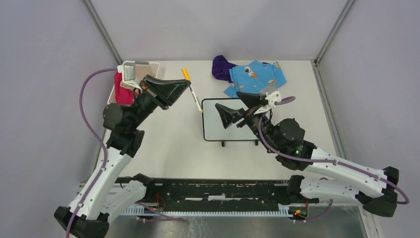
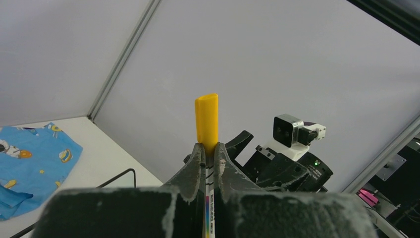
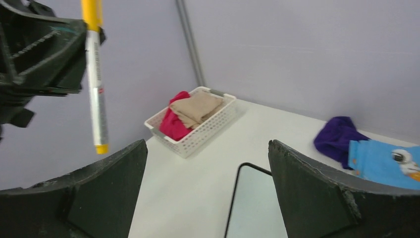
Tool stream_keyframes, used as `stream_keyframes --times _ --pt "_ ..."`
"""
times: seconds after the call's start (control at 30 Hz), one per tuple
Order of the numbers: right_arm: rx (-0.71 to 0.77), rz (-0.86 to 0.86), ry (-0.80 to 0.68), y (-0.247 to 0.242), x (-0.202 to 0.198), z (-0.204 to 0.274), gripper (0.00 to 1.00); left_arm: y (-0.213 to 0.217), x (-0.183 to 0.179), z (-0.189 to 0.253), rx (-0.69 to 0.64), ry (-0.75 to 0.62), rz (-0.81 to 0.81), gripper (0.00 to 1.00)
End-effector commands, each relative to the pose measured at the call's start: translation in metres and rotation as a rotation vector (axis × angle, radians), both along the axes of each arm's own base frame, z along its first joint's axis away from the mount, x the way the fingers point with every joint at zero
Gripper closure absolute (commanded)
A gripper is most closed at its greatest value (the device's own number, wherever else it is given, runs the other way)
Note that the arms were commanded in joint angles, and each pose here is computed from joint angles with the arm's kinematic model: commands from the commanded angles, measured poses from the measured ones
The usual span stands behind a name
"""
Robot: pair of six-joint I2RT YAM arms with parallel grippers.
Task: Write a sentence on the whiteboard
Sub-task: Open the whiteboard marker at the center of the board.
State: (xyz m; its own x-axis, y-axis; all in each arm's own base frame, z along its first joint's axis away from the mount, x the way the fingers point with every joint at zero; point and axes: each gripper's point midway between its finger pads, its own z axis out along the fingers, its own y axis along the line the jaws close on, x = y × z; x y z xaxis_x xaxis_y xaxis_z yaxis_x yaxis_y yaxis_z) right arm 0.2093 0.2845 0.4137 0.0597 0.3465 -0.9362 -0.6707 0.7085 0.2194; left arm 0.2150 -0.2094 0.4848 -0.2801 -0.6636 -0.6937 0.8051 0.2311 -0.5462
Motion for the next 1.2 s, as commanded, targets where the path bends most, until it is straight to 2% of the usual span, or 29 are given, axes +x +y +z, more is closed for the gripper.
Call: stream_keyframes --times 0.0,0.1,0.2,0.33,0.5,0.63,0.77,0.93,1.17 --pt "-0.030 -0.253 -0.010 -0.044 0.023 -0.011 0.02 0.002 -0.004 0.016 0.017 -0.065 0.027 0.98" --pt "-0.041 -0.362 -0.008 -0.066 0.030 -0.024 0.02 0.002 -0.002 0.014 0.021 -0.059 0.034 0.98" --pt "-0.082 -0.257 0.036 -0.048 0.033 -0.021 0.02 0.001 0.001 0.011 0.023 -0.049 0.038 0.98" --pt "-0.065 -0.103 0.064 -0.035 0.039 -0.011 0.02 0.000 0.004 0.008 0.027 -0.039 0.039 0.98" --pt "-0.010 -0.163 0.090 -0.058 0.057 -0.004 0.04 0.004 0.004 0.008 0.035 -0.037 0.063 0.98" --pt "-0.029 -0.180 0.129 -0.052 0.068 -0.006 0.03 0.005 0.008 0.006 0.034 -0.026 0.080 0.98" --pt "0.073 -0.022 0.015 -0.034 0.047 0.017 0.02 0.003 0.007 0.008 0.030 -0.026 0.063 0.98" --pt "0.061 0.243 -0.098 -0.003 0.010 0.052 0.03 0.004 0.004 0.010 0.024 -0.032 0.059 0.98" --pt "0.111 0.470 -0.108 0.026 -0.015 0.059 0.12 0.003 -0.007 0.014 0.031 -0.060 0.027 0.98"
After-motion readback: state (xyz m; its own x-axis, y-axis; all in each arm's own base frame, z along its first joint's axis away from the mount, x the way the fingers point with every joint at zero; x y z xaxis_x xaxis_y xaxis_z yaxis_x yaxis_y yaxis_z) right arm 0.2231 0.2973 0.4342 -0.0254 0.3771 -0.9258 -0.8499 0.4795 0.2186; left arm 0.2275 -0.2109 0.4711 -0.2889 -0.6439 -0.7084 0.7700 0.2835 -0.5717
